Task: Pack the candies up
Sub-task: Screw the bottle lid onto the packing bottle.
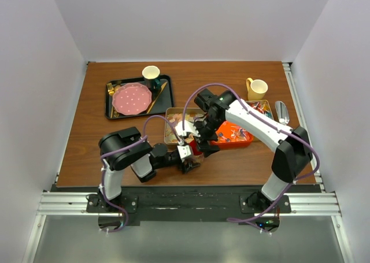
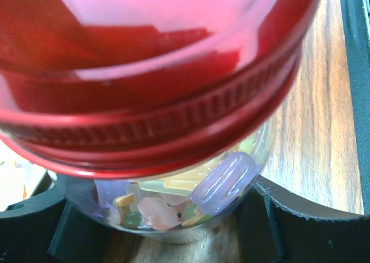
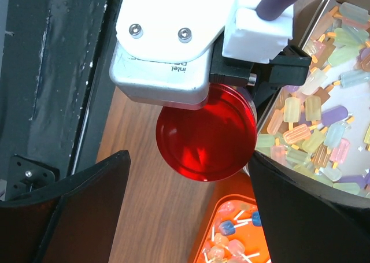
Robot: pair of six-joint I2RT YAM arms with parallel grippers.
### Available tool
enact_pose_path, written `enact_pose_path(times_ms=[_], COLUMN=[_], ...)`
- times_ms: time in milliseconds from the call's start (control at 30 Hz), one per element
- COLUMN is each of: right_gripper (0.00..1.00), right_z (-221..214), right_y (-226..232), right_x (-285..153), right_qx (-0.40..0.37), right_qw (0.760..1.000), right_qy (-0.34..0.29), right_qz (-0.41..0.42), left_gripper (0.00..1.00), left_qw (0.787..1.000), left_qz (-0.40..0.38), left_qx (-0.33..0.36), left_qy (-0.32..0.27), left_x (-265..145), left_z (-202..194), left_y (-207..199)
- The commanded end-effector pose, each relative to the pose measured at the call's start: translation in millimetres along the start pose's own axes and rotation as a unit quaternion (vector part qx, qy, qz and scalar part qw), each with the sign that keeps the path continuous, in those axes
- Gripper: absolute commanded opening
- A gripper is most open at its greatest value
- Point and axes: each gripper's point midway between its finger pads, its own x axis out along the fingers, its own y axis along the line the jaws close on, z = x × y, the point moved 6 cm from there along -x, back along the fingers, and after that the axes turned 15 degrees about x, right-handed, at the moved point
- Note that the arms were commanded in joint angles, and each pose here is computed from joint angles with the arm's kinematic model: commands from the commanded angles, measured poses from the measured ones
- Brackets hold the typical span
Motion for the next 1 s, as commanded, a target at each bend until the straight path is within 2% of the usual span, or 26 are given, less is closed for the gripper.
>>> enact_pose_path(times_ms=[0,167,333,433,533,733,967], right_gripper=[0.86,0.86,0.86,0.85,0.85,0.86,0.86], right_z=[-5.0,-24.1,-33.6,-36.5,-30.8,9.6,19.6], right_y=[18.5,29.9,45.3,39.8,18.5,-4.2,-0.5], right_x=[-6.5,-6.6,-15.3,-20.6,-28.4,-37.0,-16.2], right_qx=[-0.001,0.007,0.014,0.055,0.087,0.062,0.045], right_qw=[1.0,0.999,0.999,0.998,0.995,0.995,0.998], right_qy=[0.004,0.032,0.034,0.02,-0.011,-0.061,-0.039], right_qz=[0.006,0.0,-0.012,-0.034,-0.057,-0.048,0.003], left_gripper=[0.0,0.0,0.0,0.0,0.0,0.0,0.0], left_qw=[0.999,0.999,0.999,0.999,0.999,0.999,0.999], left_qz=[-0.003,-0.003,-0.001,-0.006,-0.012,-0.018,-0.015], left_qx=[-0.014,-0.015,-0.013,-0.013,-0.013,-0.014,-0.012], left_qy=[0.044,0.043,0.045,0.042,0.041,0.043,0.045], left_x=[-5.0,-3.9,-4.0,-3.5,-3.6,-3.1,-3.2], left_z=[-21.1,-21.1,-22.2,-21.4,-21.5,-22.3,-22.0], left_y=[-5.6,-5.2,-5.0,-5.8,-7.4,-9.0,-8.1])
